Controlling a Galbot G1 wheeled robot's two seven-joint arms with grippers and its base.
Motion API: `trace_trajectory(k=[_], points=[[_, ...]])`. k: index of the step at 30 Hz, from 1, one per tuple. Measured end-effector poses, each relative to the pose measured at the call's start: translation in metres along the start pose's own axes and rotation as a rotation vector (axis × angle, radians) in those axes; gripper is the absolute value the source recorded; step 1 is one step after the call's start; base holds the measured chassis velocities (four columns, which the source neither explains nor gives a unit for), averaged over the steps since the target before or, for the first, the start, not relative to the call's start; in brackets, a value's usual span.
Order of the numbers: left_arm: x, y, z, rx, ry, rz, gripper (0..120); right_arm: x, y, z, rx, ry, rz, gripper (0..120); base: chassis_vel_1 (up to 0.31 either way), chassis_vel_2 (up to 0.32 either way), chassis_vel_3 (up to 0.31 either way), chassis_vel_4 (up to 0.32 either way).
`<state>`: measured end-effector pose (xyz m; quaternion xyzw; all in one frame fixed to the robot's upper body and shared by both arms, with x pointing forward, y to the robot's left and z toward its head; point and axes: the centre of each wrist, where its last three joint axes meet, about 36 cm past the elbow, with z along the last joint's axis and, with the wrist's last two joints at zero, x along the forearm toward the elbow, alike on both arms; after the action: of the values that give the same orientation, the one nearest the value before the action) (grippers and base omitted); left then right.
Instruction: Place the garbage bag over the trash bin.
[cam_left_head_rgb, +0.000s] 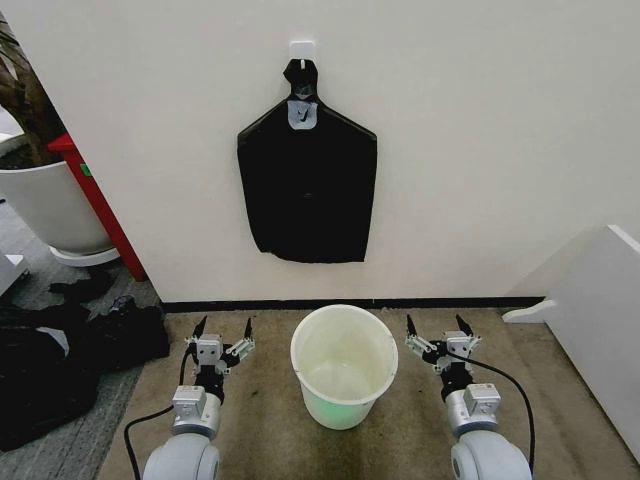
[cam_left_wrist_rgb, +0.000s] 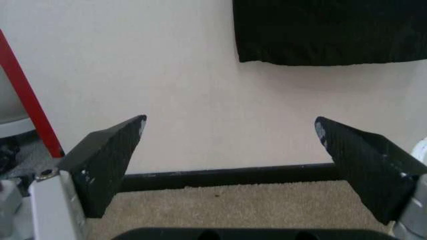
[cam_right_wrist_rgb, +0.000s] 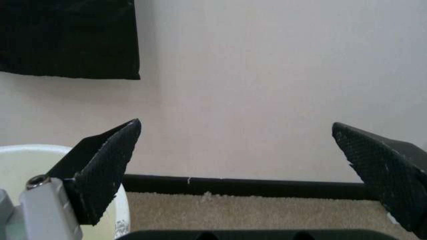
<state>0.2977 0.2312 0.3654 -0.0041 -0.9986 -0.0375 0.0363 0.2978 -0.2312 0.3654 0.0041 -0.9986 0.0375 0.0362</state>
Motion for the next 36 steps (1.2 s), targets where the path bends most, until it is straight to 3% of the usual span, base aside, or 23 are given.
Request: trace_trajectory(k=[36], points=[[0.0, 0.0, 0.0, 0.0, 0.0, 0.0, 100, 0.0, 0.0, 0.0, 0.0, 0.0, 0.0, 100, 0.0, 0.0, 0.0, 0.0]])
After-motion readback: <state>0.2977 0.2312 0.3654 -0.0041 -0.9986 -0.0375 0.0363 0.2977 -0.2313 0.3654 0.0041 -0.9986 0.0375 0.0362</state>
